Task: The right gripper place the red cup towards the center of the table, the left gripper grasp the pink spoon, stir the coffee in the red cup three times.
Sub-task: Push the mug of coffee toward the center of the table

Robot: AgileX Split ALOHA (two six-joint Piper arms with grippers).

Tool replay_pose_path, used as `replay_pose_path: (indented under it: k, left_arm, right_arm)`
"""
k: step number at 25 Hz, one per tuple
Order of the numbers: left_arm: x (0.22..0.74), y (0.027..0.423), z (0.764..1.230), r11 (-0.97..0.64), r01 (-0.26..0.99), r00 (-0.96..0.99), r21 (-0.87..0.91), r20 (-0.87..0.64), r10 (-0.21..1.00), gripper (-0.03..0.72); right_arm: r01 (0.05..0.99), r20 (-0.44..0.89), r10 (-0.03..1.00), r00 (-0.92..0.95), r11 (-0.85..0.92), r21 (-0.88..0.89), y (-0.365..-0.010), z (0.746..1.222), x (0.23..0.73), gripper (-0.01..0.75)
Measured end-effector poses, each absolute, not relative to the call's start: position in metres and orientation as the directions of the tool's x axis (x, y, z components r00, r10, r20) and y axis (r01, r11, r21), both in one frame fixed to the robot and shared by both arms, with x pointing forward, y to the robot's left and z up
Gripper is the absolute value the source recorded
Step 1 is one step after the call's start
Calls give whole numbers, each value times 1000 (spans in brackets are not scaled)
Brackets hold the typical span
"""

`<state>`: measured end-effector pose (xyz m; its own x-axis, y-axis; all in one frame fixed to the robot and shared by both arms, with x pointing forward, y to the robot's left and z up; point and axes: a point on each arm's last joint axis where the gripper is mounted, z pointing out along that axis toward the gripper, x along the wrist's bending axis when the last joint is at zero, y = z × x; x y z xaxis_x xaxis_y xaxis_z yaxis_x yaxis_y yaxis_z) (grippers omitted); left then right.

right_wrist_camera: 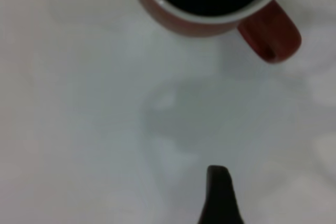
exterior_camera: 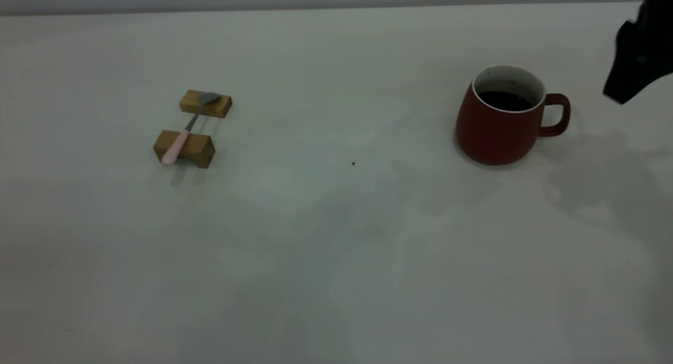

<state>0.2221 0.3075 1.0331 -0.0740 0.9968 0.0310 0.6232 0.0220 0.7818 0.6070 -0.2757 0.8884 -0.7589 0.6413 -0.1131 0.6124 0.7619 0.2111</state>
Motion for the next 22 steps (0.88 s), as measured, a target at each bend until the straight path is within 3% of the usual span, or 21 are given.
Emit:
replay_pose_path:
  k: [8, 22]
  left_arm:
    - [222, 307, 1033, 22, 623, -74, 782, 31, 997, 411]
    - [222, 307, 1033, 21, 623, -73, 782, 32, 997, 411]
  right_arm:
    - [514, -117, 537, -836, 839, 178, -275, 849, 636, 599]
    - [371, -148, 395, -907, 914, 166, -259, 825, 656, 664]
